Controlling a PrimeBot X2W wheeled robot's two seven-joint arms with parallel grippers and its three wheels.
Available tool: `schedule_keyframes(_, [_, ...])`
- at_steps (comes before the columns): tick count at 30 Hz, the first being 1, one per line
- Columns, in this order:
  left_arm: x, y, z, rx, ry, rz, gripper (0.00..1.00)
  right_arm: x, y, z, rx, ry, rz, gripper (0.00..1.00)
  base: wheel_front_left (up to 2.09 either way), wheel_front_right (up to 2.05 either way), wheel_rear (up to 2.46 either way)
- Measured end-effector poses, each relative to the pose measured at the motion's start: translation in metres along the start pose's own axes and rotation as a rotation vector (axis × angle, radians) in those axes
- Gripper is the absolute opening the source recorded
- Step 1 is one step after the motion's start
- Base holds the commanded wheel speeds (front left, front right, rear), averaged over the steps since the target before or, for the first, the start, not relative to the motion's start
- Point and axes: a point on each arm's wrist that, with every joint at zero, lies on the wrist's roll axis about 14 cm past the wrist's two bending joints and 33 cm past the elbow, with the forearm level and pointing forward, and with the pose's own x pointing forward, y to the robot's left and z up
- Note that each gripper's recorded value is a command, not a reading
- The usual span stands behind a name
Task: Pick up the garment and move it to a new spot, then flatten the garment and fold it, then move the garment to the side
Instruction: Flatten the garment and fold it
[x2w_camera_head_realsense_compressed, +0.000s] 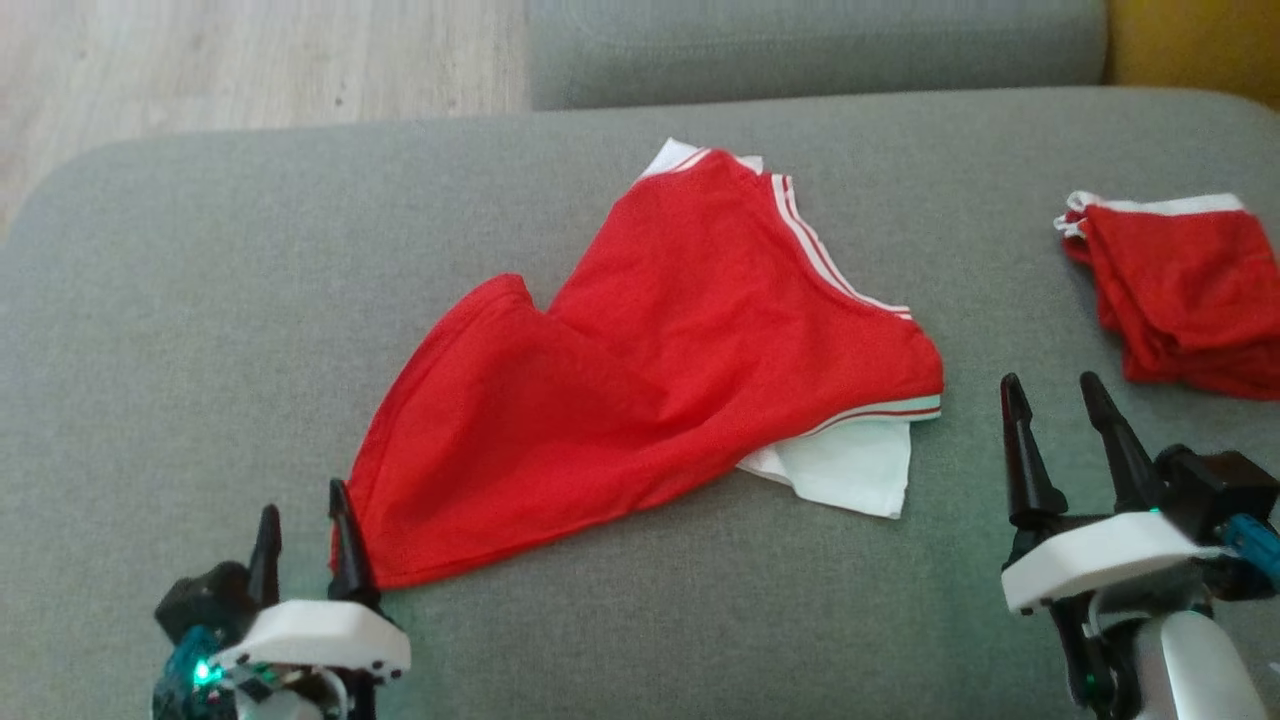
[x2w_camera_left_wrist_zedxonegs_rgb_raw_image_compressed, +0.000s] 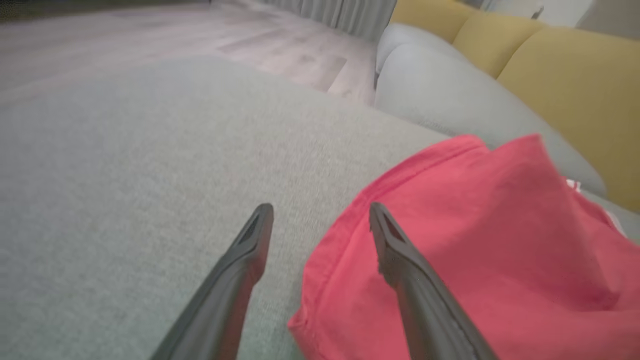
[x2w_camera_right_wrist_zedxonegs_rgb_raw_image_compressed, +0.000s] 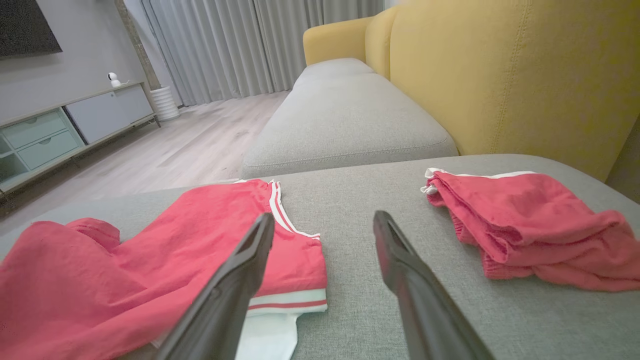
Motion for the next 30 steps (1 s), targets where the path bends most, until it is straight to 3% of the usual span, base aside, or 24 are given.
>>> schedule_keyframes(11, [-0.058,-0.014,0.022,0.116,-0.136,-0.121,1.00,-0.035,0.002,0.008,0.002,-0.061,-0.003,1.00,0.00,0.00,0.00])
schedule_keyframes(21, [-0.091,-0.024,0.016,0.111,-0.130,-0.148,1.00,-0.055,0.012,-0.004,-0.013,-0.060,0.022,1.00,0.00,0.00,0.00])
schedule_keyframes(30, [-0.094,-0.021,0.024,0.117,-0.145,-0.130,1.00,-0.061,0.020,-0.024,-0.026,-0.010,0.045,1.00,0.00,0.00,0.00])
